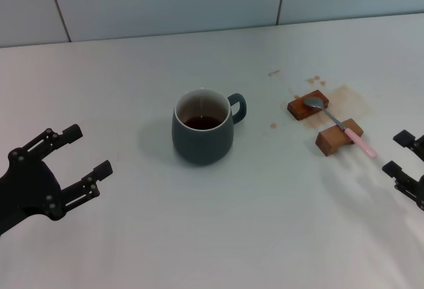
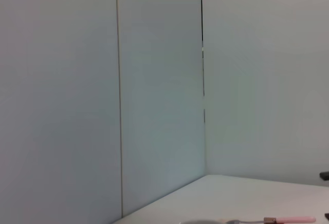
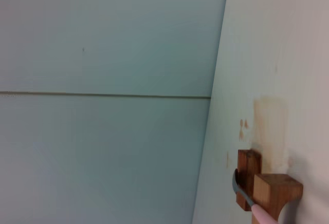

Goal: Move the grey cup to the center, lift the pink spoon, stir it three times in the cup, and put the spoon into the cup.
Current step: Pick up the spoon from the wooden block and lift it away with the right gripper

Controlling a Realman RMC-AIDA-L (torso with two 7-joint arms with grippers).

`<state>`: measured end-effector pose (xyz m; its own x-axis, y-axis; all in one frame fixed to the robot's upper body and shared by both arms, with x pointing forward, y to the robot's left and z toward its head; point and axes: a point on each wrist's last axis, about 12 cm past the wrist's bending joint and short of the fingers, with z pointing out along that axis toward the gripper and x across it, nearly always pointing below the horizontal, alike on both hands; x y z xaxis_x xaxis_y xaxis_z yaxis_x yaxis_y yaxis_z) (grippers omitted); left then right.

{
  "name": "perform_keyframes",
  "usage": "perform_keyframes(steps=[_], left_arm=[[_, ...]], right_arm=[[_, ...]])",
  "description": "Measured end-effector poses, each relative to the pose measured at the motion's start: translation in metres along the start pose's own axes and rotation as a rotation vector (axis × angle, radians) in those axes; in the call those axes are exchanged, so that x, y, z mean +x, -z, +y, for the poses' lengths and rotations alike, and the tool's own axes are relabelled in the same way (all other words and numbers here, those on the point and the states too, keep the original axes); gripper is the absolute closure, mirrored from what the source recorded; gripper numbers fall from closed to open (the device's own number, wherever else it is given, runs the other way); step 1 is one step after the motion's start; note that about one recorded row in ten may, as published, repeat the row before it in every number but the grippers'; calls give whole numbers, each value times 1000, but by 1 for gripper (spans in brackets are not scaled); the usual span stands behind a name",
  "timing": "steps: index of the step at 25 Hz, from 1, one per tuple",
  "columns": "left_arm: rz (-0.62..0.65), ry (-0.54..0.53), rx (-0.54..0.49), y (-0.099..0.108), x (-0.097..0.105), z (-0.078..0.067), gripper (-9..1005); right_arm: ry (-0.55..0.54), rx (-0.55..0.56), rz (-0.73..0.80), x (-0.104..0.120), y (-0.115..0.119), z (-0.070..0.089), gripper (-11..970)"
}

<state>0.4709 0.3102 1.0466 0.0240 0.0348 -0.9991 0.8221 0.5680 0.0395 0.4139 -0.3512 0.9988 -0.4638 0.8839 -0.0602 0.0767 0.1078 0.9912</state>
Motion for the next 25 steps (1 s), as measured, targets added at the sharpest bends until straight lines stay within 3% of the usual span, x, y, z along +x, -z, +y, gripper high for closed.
perform_keyframes(steps=[11,25], left_arm=[[-27,0,-19,1,-2,-1,203],[-45,2,-31,2,-2,-2,203]], right_arm=[[3,68,50,-5,-22,-1,280],[19,72,60,-7,-42,4,289]])
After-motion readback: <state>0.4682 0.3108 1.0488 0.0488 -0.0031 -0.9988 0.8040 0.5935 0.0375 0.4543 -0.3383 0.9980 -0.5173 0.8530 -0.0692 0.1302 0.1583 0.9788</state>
